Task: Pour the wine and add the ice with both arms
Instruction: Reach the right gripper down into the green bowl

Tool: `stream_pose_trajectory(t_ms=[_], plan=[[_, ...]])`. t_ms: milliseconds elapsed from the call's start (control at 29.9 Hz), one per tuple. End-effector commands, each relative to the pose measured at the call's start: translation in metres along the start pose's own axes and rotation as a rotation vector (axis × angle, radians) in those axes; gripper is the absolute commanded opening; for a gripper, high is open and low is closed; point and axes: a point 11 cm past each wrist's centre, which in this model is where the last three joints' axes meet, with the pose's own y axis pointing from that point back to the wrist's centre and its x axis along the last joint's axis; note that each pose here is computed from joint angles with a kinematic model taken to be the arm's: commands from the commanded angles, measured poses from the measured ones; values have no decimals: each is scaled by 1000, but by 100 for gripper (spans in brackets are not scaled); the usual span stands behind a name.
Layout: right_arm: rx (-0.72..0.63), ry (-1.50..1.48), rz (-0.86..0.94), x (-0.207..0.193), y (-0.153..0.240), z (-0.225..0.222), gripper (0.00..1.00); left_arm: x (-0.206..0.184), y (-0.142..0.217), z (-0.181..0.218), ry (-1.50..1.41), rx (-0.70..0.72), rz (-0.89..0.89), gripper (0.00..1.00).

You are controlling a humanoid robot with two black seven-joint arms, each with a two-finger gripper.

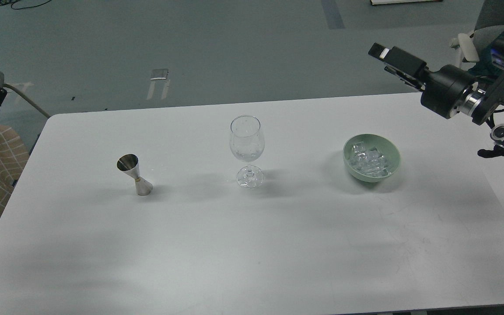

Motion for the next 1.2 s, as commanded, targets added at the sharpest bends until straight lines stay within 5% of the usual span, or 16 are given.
stream_pose_trajectory(t_ms=[0, 869, 1170], plan=[[-14, 199, -91, -21, 6, 9, 100, -14, -26, 0, -1, 9, -33, 98], [-120, 526, -437, -87, 39, 70, 100, -42, -44, -24, 50, 36, -83, 98], [-130, 580, -464, -85, 41, 76, 64, -43, -44, -24, 51, 36, -86, 98]])
